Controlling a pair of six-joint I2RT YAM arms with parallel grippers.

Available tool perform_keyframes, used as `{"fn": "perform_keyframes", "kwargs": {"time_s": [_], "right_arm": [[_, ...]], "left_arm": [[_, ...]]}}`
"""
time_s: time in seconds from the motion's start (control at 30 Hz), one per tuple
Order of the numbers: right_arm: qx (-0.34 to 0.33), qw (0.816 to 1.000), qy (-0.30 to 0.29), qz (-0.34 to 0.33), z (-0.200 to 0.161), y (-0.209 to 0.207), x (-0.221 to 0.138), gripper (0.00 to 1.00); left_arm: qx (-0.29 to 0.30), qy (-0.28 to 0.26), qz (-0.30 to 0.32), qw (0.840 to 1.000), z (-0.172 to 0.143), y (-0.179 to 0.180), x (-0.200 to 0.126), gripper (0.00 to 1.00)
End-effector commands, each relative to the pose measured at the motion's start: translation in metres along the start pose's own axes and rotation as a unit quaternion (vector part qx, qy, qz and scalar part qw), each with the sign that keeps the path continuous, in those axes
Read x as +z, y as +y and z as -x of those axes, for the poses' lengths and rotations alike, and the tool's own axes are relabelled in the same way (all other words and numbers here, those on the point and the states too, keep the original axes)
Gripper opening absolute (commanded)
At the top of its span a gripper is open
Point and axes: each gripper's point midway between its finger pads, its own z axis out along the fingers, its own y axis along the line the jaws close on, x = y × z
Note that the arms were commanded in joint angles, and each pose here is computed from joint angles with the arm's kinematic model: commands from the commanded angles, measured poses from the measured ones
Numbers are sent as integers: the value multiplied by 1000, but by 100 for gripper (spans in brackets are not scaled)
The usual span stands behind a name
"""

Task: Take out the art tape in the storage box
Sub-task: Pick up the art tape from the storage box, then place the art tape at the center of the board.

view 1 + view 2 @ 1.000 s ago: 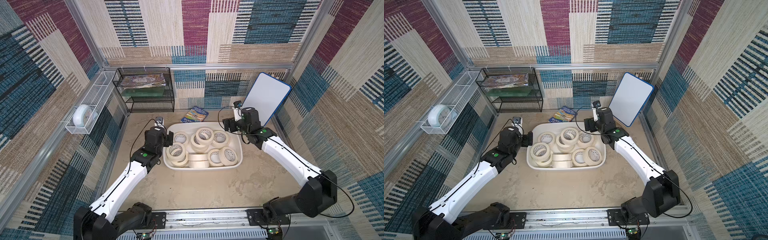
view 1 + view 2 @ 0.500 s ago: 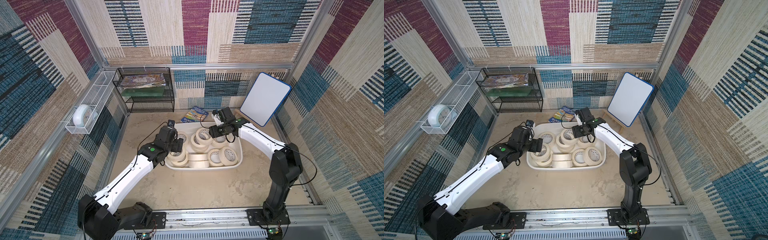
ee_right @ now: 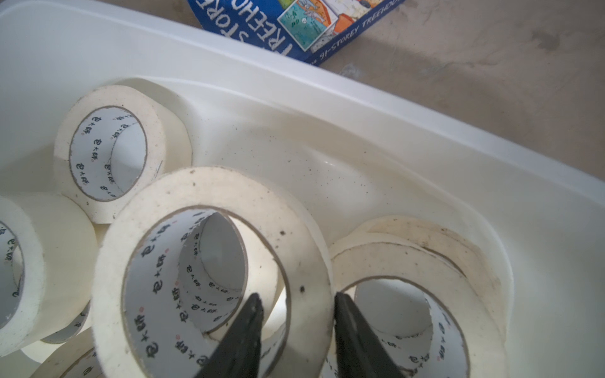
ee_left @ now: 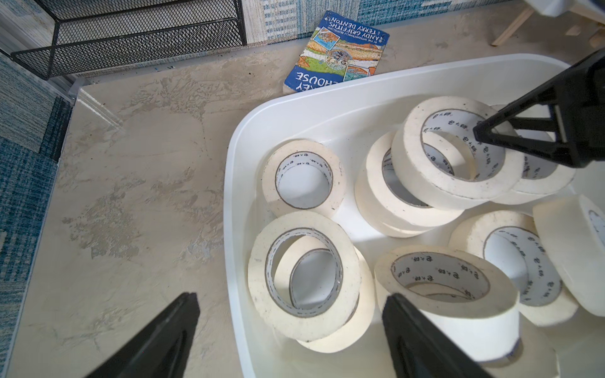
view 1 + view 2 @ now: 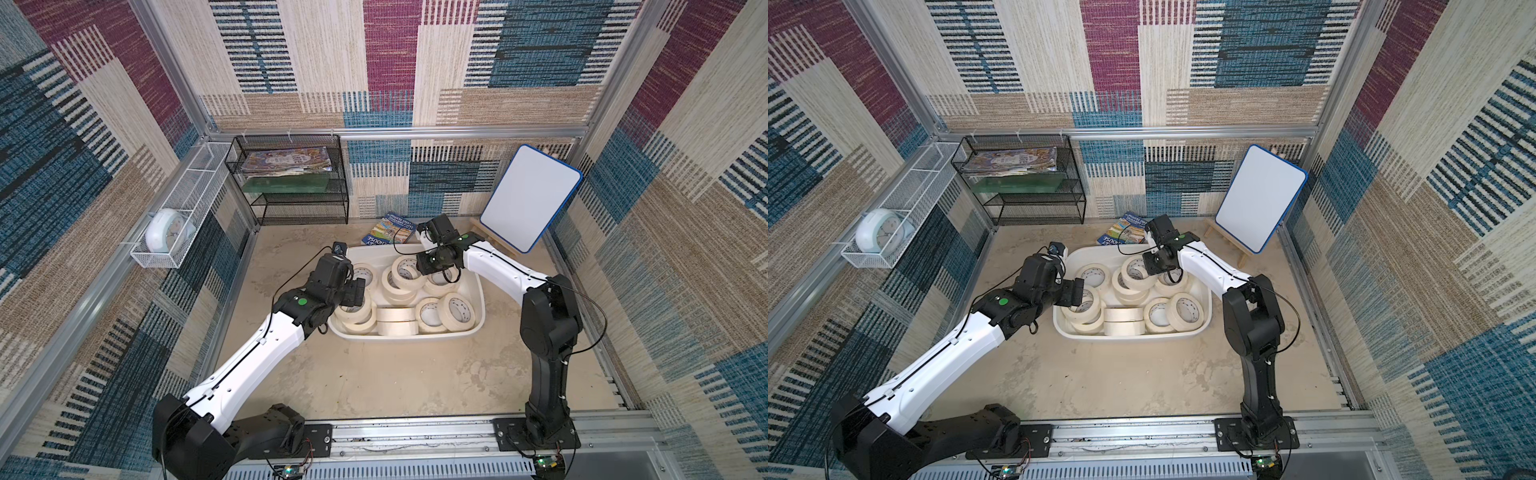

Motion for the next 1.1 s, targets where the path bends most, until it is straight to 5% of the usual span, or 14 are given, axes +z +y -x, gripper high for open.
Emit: {"fn": "perform_keyframes", "kwargs": {"time_s": [0.0, 0.17, 0.47, 0.73, 0.93, 1.07], "right_arm": [[-1, 1000, 5, -6, -2, -2, -1, 27], [-11, 1000, 1, -15, 2, -5, -5, 0], [-8, 990, -33, -138, 21, -50, -97, 0], [152, 966, -35, -208, -32, -154, -172, 0], [263, 935, -8, -237, -111, -226, -165, 0], [279, 931, 12, -235, -129, -239, -134, 0]], "left_arm": [[-7, 8, -1, 1000, -7, 1, -1, 93], [-10, 15, 4, 1000, -17, 4, -1, 93], [1, 20, -9, 1000, -13, -5, 5, 88], [8, 35, -28, 999, -21, -15, 21, 89], [13, 37, -40, 998, -20, -21, 23, 89], [13, 43, -52, 998, -22, -25, 24, 89]]}}
